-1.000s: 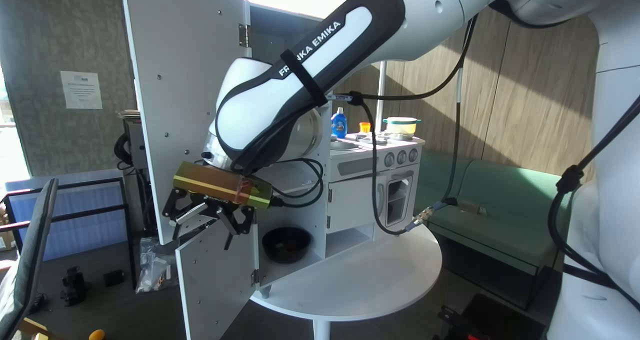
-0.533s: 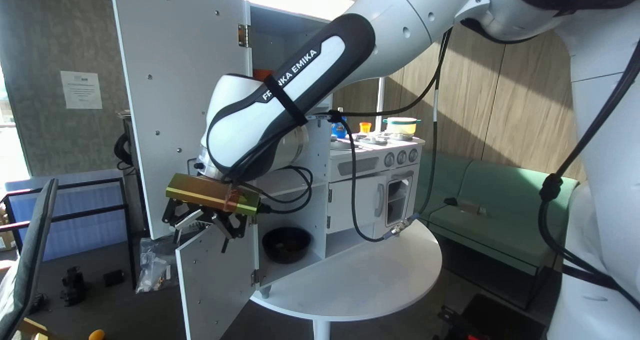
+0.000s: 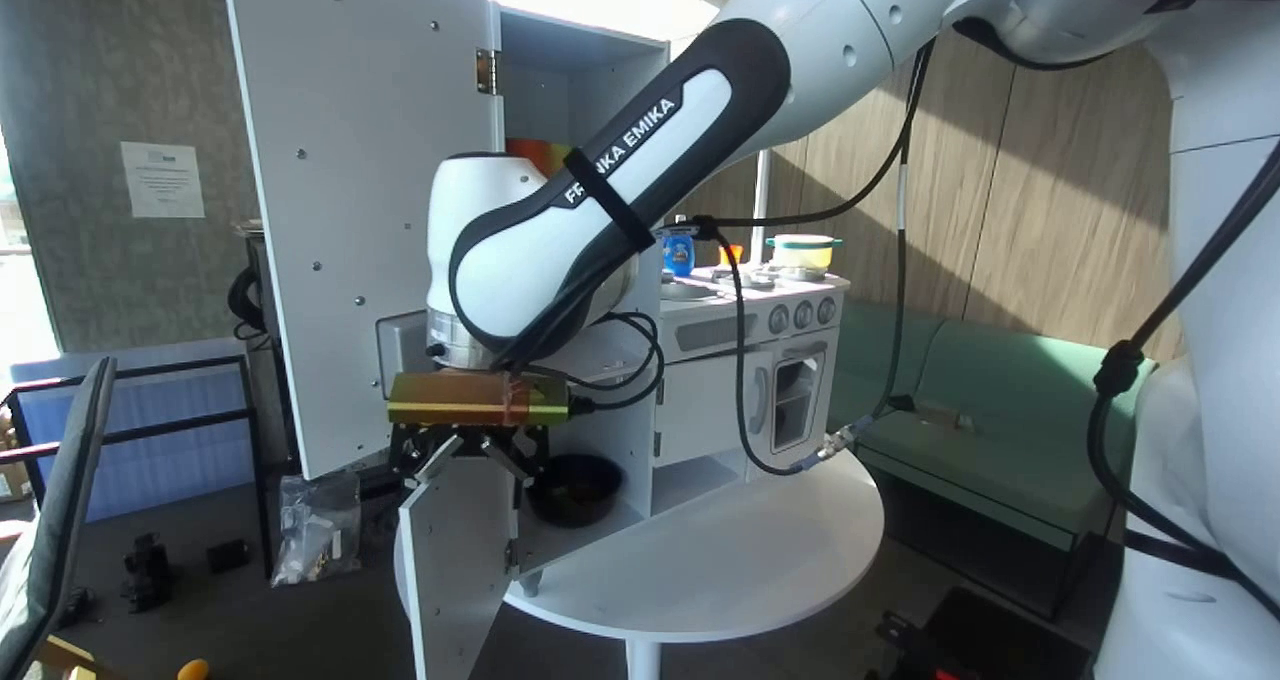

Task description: Push closed the bottom refrigerator door, push closed the top refrigerator door

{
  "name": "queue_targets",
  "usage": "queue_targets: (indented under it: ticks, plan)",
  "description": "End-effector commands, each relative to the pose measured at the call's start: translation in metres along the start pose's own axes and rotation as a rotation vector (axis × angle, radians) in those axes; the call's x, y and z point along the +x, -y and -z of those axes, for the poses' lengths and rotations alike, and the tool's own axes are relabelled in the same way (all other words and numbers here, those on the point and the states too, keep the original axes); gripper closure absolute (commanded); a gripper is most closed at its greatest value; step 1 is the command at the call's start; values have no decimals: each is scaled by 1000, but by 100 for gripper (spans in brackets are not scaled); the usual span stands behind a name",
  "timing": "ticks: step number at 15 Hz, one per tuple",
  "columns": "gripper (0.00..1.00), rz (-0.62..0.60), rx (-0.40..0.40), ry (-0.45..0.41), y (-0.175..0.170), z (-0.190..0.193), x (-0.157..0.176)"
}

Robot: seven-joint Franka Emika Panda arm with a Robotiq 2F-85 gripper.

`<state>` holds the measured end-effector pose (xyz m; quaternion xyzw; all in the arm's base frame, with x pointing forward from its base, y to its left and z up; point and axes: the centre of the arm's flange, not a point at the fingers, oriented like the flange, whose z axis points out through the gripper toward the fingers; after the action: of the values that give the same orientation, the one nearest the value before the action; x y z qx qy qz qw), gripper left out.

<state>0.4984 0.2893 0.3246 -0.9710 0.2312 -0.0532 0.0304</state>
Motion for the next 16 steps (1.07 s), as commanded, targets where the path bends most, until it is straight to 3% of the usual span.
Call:
queue_targets:
  ticks: [1,9,16]
  plan:
    - [0,13,-110,-43,-35,20,-9]
    - [0,64,-431,-160,-97,49,8]
    - [0,-46,-465,-190,-148,59,73]
